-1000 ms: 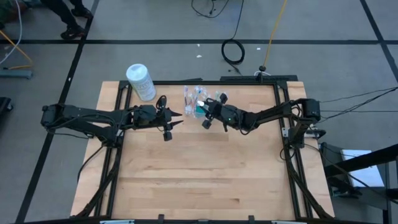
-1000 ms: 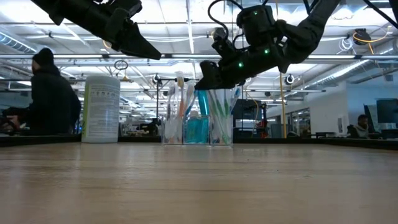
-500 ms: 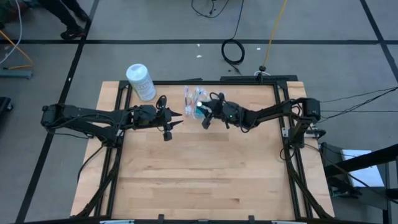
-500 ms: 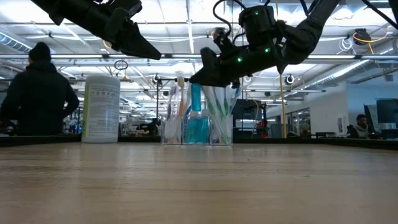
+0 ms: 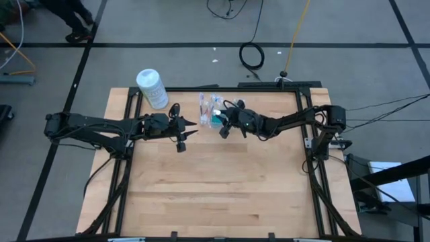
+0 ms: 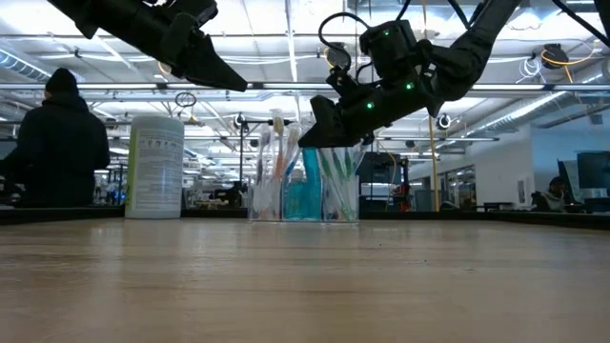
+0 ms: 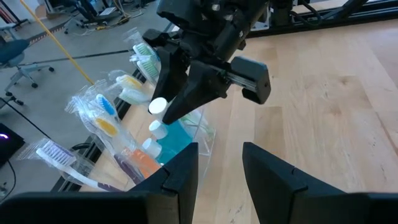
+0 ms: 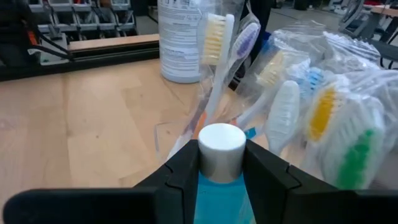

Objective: Pick & Place toothbrushing station
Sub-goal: Put the blue mouthwash bottle into the transparent organizer, then return to Home Position

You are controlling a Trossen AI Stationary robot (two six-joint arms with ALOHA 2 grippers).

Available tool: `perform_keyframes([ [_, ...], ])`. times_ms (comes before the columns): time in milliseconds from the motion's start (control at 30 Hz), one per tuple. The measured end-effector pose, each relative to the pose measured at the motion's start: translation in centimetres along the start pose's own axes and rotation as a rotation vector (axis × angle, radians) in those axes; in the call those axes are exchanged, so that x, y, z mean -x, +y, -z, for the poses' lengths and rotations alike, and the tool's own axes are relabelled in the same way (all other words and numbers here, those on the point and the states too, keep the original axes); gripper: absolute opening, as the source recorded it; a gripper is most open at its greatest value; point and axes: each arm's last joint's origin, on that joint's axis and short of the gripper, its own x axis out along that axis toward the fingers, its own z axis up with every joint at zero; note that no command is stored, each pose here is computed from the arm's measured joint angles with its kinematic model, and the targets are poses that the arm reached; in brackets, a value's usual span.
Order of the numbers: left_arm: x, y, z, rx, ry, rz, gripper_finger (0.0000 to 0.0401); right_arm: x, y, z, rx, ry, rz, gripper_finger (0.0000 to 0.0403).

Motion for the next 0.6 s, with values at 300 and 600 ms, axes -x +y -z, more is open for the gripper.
perform_keyframes([
  [300, 0.00, 0.00, 0.00, -0.001, 0.000, 0.000, 0.0131, -0.03, -0.11, 0.00, 0.025, 0.001, 0.003, 0.0150],
  [600, 0.00, 0.00, 0.00, -0.001, 0.000, 0.000, 0.0131, 0.00, -0.01, -0.07, 0.023, -0.007, 0.000, 0.0184],
])
